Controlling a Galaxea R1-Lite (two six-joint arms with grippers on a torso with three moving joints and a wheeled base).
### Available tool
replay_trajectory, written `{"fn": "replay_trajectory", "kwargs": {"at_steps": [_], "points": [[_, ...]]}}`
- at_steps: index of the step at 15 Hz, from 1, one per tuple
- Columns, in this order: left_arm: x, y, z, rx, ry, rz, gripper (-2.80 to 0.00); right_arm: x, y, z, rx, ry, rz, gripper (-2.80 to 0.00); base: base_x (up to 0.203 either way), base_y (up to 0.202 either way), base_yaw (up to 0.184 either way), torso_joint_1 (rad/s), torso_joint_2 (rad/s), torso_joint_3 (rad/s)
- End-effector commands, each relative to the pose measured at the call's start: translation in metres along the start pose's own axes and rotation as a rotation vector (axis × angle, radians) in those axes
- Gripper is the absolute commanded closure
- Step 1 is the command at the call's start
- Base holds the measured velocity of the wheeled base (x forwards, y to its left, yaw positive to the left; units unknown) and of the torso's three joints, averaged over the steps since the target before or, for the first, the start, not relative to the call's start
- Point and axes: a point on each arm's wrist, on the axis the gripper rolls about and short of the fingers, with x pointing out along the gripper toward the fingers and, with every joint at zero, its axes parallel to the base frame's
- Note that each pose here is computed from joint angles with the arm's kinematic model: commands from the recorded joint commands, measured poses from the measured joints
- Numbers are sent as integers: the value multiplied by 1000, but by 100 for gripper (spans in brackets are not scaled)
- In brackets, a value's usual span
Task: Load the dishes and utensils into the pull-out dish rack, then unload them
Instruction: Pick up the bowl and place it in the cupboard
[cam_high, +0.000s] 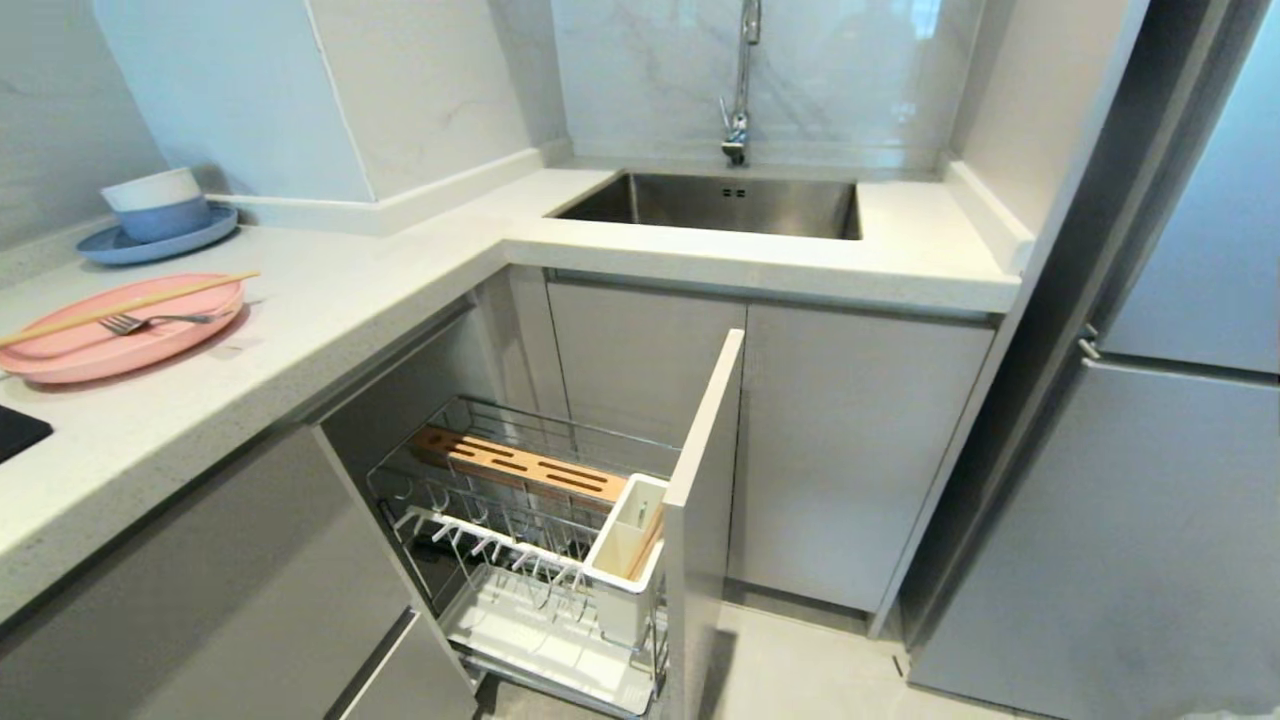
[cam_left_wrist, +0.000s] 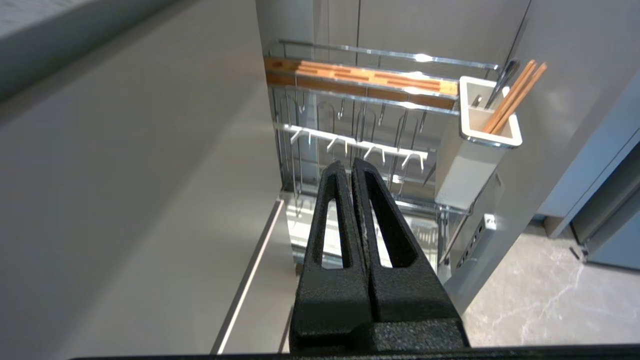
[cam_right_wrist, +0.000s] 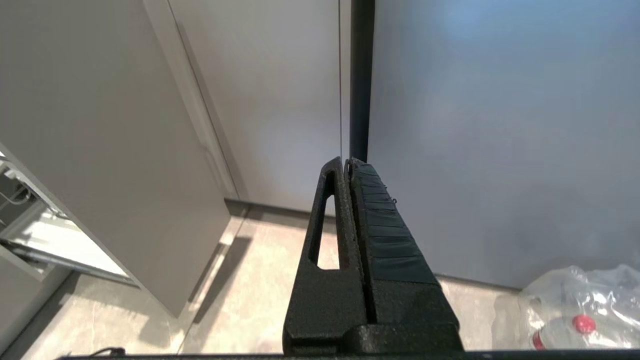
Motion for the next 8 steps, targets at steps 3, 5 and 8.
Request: {"fn": "replay_trajectory", "kwargs": {"at_steps": [3,5,8], "points": [[0,0,0,0,1,0,0,0,0,0,-1,1,0,0,0,0,0,4,2,-200],[0,0,0,0,1,0,0,0,0,0,0,1,0,0,0,0,0,3,7,-193],[0,0,0,-1,1,0,0,0,0,0,-1,1,0,0,0,0,0,2,1,-204]]}}
